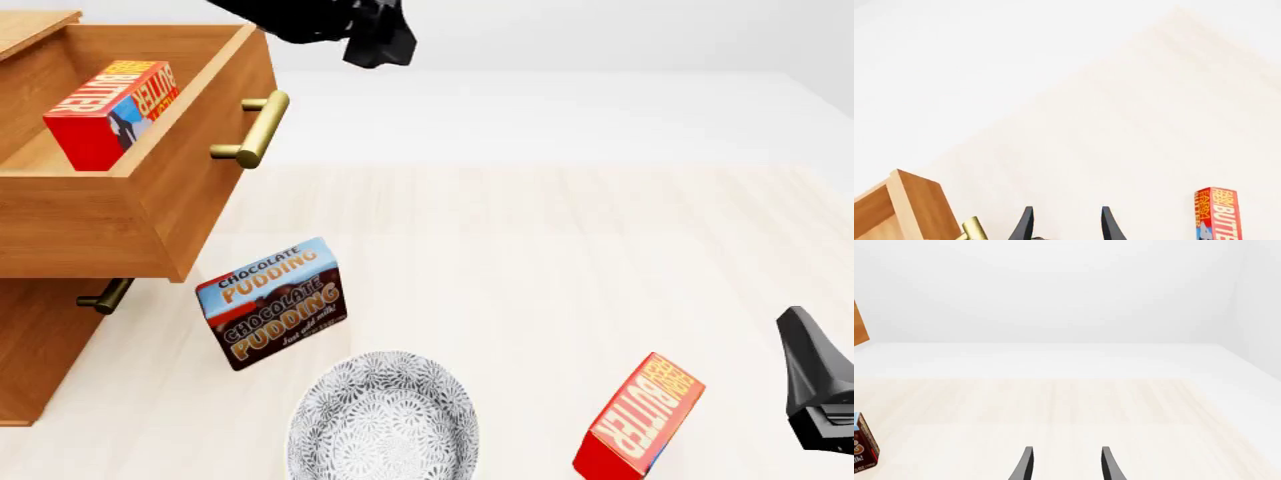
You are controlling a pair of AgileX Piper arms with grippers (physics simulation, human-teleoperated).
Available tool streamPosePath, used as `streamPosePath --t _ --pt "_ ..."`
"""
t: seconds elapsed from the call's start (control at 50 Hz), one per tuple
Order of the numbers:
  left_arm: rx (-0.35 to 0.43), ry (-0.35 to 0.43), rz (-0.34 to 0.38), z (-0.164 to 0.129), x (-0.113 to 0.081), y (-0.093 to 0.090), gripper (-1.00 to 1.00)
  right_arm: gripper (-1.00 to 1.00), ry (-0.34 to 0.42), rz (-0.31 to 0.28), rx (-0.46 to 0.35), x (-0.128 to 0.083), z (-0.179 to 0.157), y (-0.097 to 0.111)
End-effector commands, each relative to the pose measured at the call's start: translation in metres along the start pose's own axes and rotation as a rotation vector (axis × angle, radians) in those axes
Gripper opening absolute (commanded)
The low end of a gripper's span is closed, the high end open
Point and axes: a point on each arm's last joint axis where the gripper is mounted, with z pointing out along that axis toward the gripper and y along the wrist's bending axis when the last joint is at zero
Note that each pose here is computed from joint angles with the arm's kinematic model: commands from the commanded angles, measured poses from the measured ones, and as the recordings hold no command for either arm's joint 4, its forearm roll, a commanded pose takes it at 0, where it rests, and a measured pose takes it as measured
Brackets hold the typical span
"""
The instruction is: Put the butter at the front in the top drawer of the cabinet and close it.
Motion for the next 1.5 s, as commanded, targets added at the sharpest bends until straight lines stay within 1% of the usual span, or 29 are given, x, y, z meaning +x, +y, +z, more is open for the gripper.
streamPosePath --t 0.02,0.14,0.36,0.5,0.58,0.68,0.74,0.78,0.82,0.88,0.98,1.08,1.28,1.5 --pt "0.035 0.024 -0.017 0.038 0.008 -0.016 1.0 1.0 0.0 0.0 0.0 0.0 0.0 0.0" --pt "0.04 0.055 -0.036 0.06 0.017 -0.019 1.0 1.0 0.0 0.001 0.001 0.0 0.0 0.0" --pt "0.039 0.075 -0.052 0.076 0.024 -0.02 1.0 1.0 0.0 0.0 0.0 0.0 0.0 0.0" --pt "0.031 0.109 -0.079 0.094 0.034 -0.017 1.0 1.0 0.0 0.001 0.0 0.0 0.0 0.0" --pt "0.024 0.102 -0.09 0.098 0.036 -0.014 1.0 1.0 0.0 0.0 0.001 0.001 0.0 0.0" --pt "0.026 0.124 -0.107 0.109 0.044 -0.016 1.0 1.0 0.0 0.0 0.001 0.001 0.0 0.0" --pt "0.013 0.131 -0.124 0.111 0.047 -0.01 1.0 1.0 0.0 0.0 0.001 0.001 0.0 0.0" --pt "0.012 0.132 -0.126 0.111 0.047 -0.009 1.0 1.0 0.0 0.0 0.001 0.001 0.0 0.0" --pt "-0.003 0.143 -0.137 0.113 0.051 -0.002 1.0 1.0 0.0 0.0 0.0 0.0 0.0 0.0" --pt "-0.01 0.144 -0.145 0.114 0.053 0.001 1.0 1.0 0.0 0.0 0.0 0.0 0.0 0.0" --pt "-0.029 0.165 -0.168 0.12 0.062 0.01 1.0 1.0 0.0 0.0 0.0 0.0 0.0 0.0" --pt "-0.048 0.169 -0.183 0.119 0.066 0.02 1.0 1.0 0.0 0.001 0.0 0.0 0.0 0.0" --pt "-0.068 0.181 -0.199 0.12 0.072 0.03 1.0 1.0 0.0 0.001 0.001 0.0 0.0 0.0" --pt "-0.081 0.184 -0.209 0.119 0.075 0.037 1.0 1.0 0.0 0.001 0.001 0.0 0.0 0.0"
